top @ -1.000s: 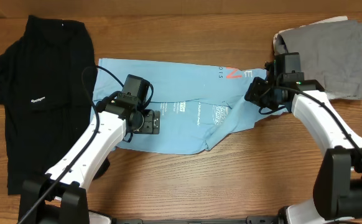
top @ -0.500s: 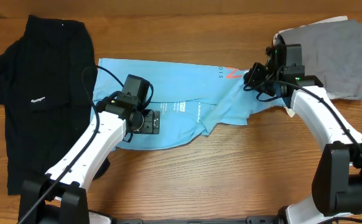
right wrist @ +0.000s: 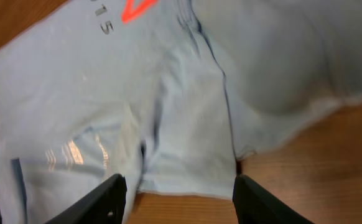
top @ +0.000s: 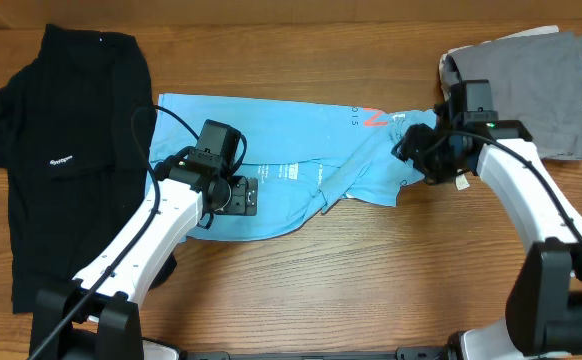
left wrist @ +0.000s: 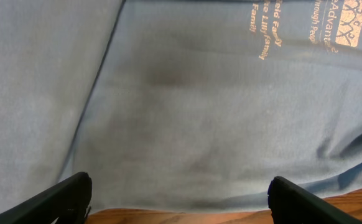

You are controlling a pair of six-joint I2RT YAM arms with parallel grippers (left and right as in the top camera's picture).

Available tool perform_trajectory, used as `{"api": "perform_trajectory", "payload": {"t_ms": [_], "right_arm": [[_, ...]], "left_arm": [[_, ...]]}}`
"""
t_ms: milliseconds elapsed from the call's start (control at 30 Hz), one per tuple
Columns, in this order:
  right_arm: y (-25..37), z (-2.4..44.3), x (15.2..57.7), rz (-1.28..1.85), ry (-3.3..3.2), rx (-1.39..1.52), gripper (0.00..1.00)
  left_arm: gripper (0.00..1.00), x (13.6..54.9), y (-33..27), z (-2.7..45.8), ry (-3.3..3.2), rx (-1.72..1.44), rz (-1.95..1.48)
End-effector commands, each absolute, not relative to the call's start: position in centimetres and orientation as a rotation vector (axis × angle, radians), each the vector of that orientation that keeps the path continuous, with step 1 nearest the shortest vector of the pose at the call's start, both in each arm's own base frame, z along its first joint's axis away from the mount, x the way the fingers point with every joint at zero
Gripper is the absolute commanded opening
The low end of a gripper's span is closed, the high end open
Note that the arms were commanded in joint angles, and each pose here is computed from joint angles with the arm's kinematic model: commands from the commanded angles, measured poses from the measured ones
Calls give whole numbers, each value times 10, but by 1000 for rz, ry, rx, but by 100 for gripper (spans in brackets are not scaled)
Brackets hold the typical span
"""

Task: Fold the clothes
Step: 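Pull the shirt's right side toward the center with the right gripper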

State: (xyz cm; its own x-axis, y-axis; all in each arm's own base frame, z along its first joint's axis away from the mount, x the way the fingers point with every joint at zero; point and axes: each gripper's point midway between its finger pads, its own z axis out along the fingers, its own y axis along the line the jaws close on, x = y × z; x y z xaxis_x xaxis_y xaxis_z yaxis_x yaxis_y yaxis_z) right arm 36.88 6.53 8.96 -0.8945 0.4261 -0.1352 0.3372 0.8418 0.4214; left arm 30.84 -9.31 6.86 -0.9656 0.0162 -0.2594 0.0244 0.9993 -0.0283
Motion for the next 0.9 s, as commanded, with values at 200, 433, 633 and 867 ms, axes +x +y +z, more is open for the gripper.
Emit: {"api": "perform_trajectory", "payload": {"t_ms": [200,433,633,867], "right_arm": [[62,71,341,399,2864,385,48],[57,37,330,326,2862,276,38],[64,21,323,329,2857,229,37],[78,-4,316,334,2902,159,38]], "left_arm": [[94,309,-93,73,2856,47,-35],[95,313,-94,74,2842,47,-42],[95,313,-95,74,2840,46,-43],[95,314,-95,74,2837,46,-44]]}}
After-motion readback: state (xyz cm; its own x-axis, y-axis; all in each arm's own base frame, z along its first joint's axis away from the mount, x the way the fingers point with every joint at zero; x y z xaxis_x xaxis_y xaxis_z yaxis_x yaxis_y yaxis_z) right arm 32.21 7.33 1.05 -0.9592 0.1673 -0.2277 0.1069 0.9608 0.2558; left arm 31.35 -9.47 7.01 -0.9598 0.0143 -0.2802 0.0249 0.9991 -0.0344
